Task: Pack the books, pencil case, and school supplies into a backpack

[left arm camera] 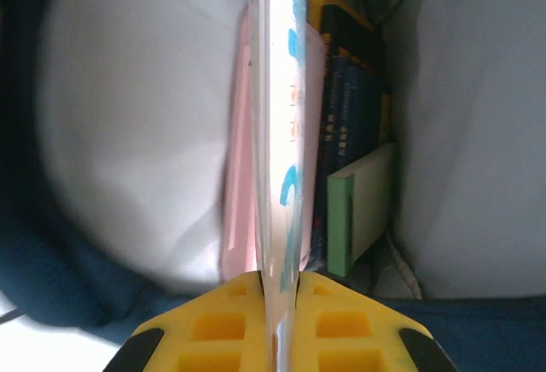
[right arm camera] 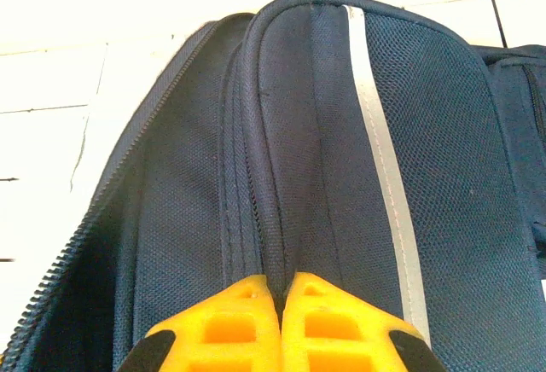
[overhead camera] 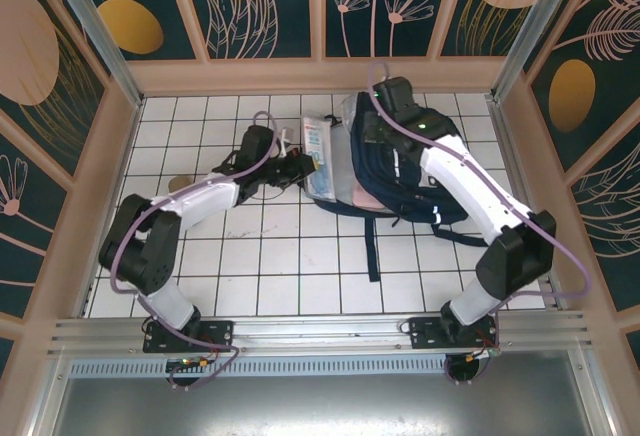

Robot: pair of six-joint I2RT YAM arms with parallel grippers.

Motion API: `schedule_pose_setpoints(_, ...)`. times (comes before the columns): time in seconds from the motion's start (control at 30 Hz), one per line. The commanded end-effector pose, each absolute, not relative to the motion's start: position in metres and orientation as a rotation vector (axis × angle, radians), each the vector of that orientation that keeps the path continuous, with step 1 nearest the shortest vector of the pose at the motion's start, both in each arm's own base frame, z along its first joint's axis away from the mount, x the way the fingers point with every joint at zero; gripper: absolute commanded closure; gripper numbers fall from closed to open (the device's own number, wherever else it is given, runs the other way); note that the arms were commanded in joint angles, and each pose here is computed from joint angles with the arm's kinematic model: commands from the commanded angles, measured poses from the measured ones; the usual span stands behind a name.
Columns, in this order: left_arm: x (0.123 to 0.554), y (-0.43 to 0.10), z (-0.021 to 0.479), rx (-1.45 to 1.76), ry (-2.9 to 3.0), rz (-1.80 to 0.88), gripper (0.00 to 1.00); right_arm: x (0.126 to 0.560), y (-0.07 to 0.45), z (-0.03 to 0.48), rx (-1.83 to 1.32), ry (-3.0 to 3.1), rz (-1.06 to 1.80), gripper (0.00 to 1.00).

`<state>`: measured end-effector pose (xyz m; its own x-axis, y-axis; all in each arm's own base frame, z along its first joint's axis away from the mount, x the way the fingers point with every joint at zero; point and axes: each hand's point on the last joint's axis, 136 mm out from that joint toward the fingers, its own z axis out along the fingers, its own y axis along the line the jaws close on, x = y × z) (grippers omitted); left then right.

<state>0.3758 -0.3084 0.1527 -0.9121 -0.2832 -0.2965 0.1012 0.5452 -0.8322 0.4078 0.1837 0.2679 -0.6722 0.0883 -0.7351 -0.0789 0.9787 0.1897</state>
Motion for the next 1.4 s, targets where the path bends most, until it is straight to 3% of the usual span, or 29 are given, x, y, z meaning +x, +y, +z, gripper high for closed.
schedule_pose_setpoints(0.0,0.386,-0.343,0.164,-0.088,2.341,-1.393,0.91,0.405,0.185,0.320,0.030,2.147,0.458,1.00)
schedule_pose_setpoints(0.47,0.394,-0.437,0.114,0.016,2.466,-1.401,0.89,0.399,0.163,0.318,0.095,2.143,0.497,1.00)
schedule_pose_setpoints(0.6,0.391,-0.435,0.109,0.011,2.489,-1.364,0.74,0.399,0.160,0.314,0.104,2.147,0.492,1.00)
schedule_pose_setpoints(0.77,0.389,-0.428,0.118,0.024,2.489,-1.319,0.39,0.400,0.162,0.309,0.099,2.159,0.518,1.00)
schedule_pose_setpoints(0.97,0.386,-0.417,0.141,0.043,2.463,-1.266,0.23,0.402,0.164,0.305,0.098,2.169,0.532,1.00)
schedule_pose_setpoints(1.2,0.390,-0.372,0.155,-0.014,2.472,-1.023,0.03,0.403,0.170,0.301,0.080,2.178,0.563,1.00)
schedule_pose_setpoints(1.37,0.396,-0.302,0.148,-0.186,2.481,-0.842,0.01,0.404,0.175,0.302,0.057,2.172,0.593,1.00)
